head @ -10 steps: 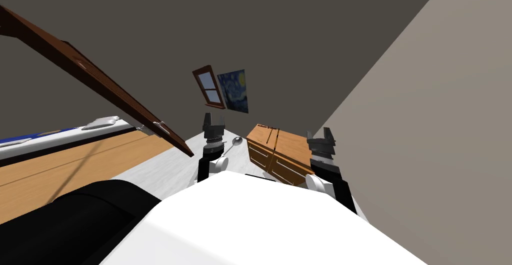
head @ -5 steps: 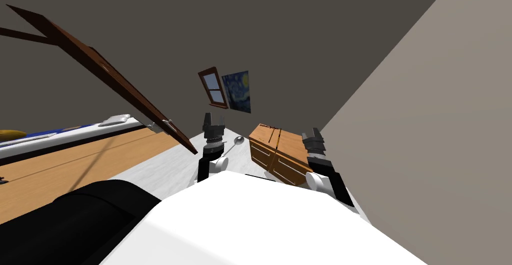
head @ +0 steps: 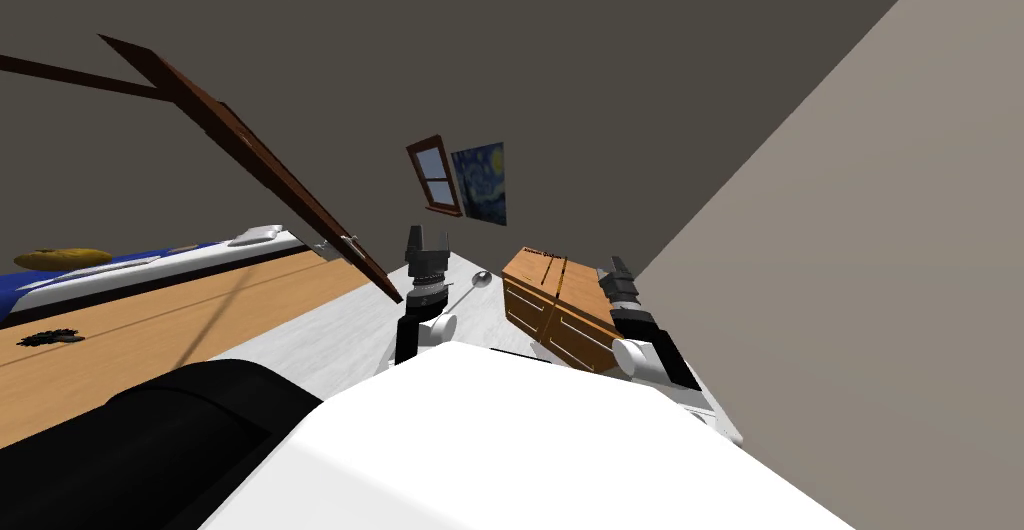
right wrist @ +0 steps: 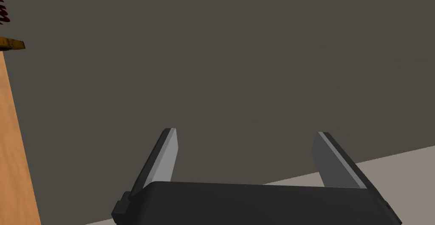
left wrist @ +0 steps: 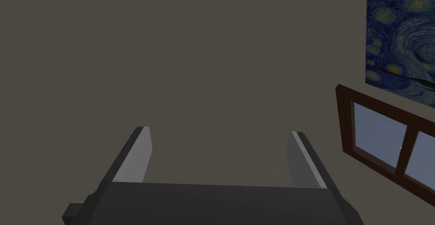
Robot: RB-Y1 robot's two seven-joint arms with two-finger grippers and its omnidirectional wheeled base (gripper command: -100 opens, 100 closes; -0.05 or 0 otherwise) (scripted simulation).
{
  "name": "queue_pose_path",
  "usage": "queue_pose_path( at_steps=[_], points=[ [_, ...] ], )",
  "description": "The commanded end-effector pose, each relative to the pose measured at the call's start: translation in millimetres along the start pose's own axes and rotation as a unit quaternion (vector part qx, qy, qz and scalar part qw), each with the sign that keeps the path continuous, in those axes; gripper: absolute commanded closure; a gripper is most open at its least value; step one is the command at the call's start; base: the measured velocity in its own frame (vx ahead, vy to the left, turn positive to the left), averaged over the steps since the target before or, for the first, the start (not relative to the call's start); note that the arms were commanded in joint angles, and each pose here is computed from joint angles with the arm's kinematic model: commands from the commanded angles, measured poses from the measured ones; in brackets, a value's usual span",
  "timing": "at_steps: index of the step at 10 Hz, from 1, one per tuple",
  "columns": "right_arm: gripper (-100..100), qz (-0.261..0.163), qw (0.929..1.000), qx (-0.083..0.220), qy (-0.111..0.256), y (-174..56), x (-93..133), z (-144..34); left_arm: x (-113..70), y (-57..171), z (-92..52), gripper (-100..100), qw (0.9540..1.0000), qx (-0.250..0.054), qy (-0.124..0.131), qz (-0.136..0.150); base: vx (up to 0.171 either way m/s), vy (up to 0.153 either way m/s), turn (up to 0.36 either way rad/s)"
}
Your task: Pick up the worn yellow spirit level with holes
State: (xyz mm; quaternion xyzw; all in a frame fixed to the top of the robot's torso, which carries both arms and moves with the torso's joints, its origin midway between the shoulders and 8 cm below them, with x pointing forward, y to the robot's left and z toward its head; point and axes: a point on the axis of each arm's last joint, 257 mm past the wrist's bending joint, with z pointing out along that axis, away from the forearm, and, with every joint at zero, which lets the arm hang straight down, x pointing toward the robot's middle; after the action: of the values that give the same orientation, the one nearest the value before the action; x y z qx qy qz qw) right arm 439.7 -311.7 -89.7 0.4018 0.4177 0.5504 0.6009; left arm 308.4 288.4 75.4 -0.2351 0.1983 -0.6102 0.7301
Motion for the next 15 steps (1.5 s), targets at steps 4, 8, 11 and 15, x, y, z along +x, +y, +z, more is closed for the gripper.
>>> queue_pose_path(
  at_steps=[4,8,11,15],
  points=[
    [-100,-0.027,0.9957,0.083,0.028,-54,-1,11.2,0.0,0,0.0,0,1.0,0.0,0.0,0.0,-0.026,0.018,0.08],
    [-100,-0.052,0.9853,0.154,0.052,-99,-5,13.6,0.0,0,0.0,0,1.0,0.0,0.0,0.0,-0.022,0.01,0.111],
    [-100,-0.066,0.9745,0.205,0.064,-129,-8,9.1,0.0,0,0.0,0,1.0,0.0,0.0,0.0,-0.017,0.004,0.096],
    [-100,-0.091,0.9506,0.283,0.087,-176,-18,-2.0,0.0,0,0.0,0,1.0,0.0,0.0,0.0,-0.01,0.002,0.123]
  ],
)
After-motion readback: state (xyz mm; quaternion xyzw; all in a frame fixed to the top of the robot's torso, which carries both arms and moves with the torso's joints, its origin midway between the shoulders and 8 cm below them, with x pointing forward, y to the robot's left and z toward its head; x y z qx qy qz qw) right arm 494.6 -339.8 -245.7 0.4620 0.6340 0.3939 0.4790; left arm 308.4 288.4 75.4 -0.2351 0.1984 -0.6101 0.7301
